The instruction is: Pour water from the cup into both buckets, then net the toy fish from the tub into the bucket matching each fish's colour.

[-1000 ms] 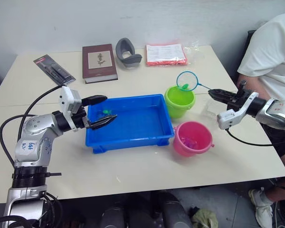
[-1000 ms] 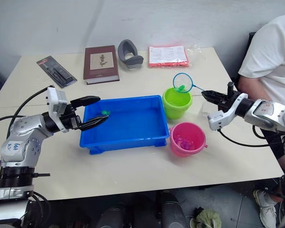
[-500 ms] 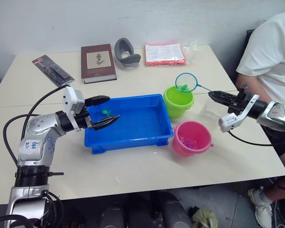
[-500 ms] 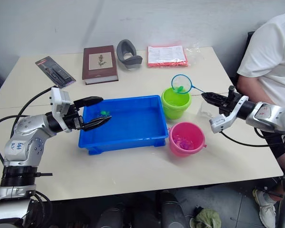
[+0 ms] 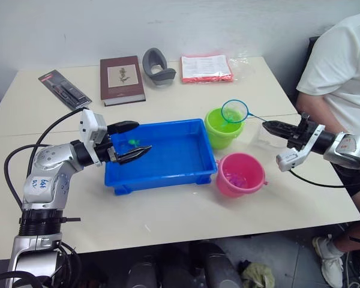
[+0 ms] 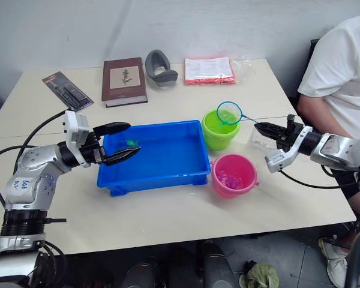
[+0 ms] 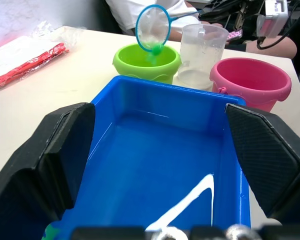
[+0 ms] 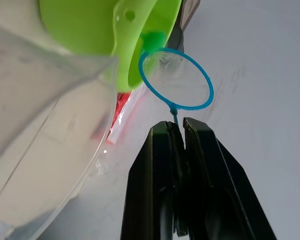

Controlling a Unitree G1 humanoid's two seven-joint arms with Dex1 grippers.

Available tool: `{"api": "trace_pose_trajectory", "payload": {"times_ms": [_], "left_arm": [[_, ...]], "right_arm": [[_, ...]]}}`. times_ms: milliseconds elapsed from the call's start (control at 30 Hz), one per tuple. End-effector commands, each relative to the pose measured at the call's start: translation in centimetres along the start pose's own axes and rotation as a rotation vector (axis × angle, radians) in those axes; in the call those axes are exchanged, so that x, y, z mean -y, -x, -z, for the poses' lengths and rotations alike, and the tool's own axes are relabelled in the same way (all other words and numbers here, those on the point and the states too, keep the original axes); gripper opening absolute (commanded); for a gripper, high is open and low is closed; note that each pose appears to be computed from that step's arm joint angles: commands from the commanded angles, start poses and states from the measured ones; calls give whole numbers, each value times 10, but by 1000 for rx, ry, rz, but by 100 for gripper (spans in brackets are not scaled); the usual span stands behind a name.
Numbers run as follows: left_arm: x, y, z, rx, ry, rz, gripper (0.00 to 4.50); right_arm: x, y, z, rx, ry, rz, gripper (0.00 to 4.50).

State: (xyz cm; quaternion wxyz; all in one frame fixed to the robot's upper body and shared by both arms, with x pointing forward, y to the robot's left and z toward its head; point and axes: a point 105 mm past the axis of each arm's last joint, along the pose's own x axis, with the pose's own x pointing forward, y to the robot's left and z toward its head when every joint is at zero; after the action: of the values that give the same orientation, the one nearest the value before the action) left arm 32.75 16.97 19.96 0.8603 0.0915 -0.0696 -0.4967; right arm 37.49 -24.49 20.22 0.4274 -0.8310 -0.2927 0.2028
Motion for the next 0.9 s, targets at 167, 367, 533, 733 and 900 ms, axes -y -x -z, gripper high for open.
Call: {"api": "trace_pose_trajectory", "payload": {"times_ms": [167,367,533,733,900], "left_arm": [[-1,0,-11,23,-47,-3,446],[-7,21,-10,-12,-54,-40,446],[-10,55,-7,-60,-48,-101,446],[-13,105,-4,-140,-35,-229,446],[-11,124,-2,-196,-40,-276,446]], "right_arm": [[29,-1,9,-22,20,116,0],[59,-12,-6,57,-398,212,0],[89,-31,-35,207,-893,149,0],[98,-46,-111,483,-1384,-262,0],[85,-57,-144,484,-1433,-472,0]]}}
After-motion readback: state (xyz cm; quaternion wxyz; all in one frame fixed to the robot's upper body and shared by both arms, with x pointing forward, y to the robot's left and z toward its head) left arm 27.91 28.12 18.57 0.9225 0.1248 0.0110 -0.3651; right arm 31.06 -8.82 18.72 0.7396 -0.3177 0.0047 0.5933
